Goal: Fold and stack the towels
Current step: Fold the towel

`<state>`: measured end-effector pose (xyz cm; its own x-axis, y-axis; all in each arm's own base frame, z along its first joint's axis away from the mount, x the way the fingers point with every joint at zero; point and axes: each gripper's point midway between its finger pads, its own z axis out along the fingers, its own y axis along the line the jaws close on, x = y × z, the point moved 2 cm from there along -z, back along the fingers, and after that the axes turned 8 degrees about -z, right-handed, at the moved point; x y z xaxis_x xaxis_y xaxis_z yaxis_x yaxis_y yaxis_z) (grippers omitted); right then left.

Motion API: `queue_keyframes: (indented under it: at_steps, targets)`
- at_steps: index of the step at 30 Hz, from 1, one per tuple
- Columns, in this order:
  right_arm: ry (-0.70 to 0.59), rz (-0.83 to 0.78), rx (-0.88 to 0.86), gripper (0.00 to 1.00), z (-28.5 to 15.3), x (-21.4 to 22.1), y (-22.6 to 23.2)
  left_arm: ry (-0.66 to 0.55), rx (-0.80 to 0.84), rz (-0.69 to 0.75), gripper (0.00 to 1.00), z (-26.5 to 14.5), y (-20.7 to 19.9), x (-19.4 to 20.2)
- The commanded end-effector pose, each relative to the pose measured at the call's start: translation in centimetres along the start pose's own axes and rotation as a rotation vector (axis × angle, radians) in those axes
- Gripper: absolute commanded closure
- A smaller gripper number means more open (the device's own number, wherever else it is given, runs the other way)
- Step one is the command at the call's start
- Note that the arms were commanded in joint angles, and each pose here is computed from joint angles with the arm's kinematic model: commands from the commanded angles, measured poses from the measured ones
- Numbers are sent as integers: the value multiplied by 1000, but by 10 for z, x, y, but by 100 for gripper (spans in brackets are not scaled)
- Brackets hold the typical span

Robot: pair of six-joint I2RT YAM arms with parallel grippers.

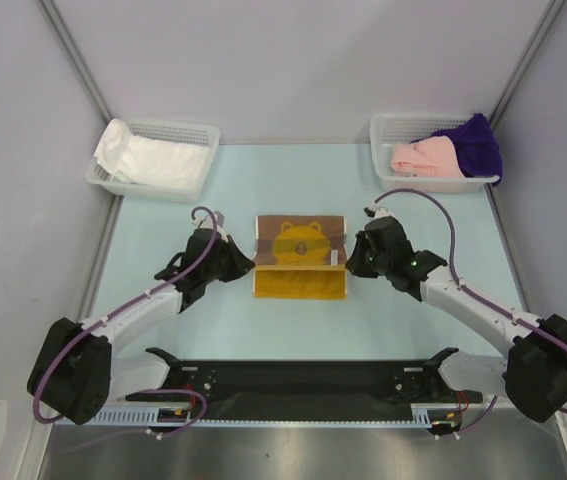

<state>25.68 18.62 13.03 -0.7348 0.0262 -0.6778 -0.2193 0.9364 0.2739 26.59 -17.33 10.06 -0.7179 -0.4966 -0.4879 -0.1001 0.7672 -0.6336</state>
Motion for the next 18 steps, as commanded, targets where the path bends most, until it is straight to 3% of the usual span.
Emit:
queue_keyframes:
  at_steps: [1, 18]
  targets:
    - [3, -7, 44, 100, -4, 6, -10, -22, -24, 16, 100, -3, 6, -2]
    - [128, -8, 54, 100, 27, 73, -21, 33, -58, -10, 100, 14, 41, 30]
